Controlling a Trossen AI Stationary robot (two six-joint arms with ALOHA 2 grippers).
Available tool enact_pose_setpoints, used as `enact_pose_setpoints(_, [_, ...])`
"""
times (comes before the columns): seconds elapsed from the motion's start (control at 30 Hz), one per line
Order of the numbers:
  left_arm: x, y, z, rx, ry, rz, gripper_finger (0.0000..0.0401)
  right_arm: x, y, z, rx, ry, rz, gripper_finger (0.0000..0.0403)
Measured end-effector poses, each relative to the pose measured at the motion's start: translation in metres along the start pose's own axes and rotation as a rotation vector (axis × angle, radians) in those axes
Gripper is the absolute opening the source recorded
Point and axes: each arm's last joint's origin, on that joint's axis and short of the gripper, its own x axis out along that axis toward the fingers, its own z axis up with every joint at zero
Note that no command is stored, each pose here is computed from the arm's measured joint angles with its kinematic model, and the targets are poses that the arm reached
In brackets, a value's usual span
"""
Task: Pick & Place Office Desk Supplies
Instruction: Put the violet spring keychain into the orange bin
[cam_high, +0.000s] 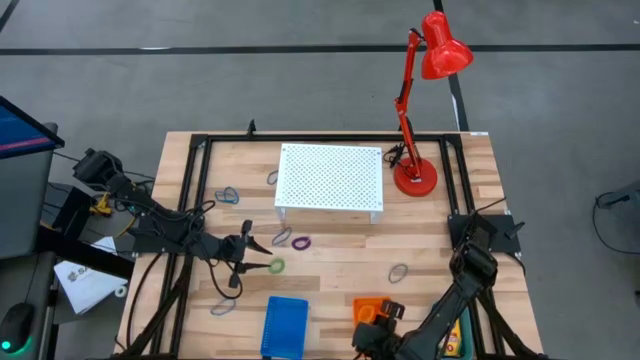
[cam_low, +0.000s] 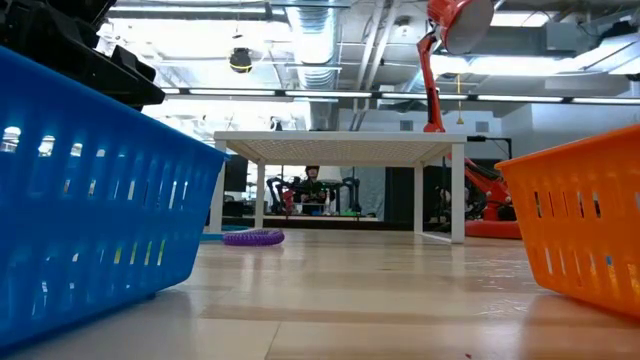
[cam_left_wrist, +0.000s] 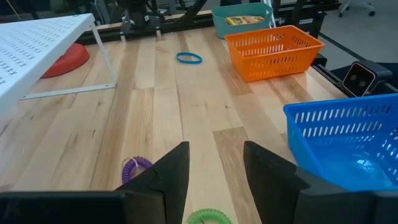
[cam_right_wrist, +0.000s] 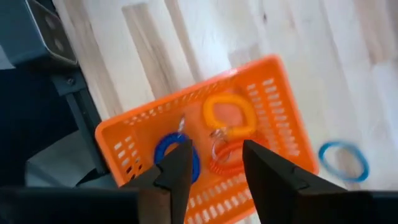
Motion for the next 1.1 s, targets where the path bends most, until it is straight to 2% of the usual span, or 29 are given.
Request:
enact_pose_setpoints(0.23, [0.0,0.0,0.0,0.0,0.0,0.0,0.0144,0.005,-0.007,0.019,-0.182,-0.206,-0.114,0.0126])
enact_pose_setpoints(0.47, [0.0,0.0,0.0,0.004,0.0,0.0,0.0144,0.026,-0.021,0.077,-0.42,-0.297,-0.124,0.0122])
enact_pose_setpoints(0.6, [0.0,0.0,0.0,0.005,0.001,0.0,0.0144,0.042,-0.041,0.113,-0.529,-0.271,-0.115,0.0126])
enact_pose_setpoints(0.83, [0.0,0.0,-0.002,0.015,0.016,0.001,0.0144,0.081,-0.085,0.167,-0.607,-0.153,0.129,0.0134])
enact_pose_setpoints(1.1, [0.0,0.0,-0.003,0.016,0.024,0.002,0.0144,0.105,-0.139,0.209,-0.508,-0.146,0.148,0.0134])
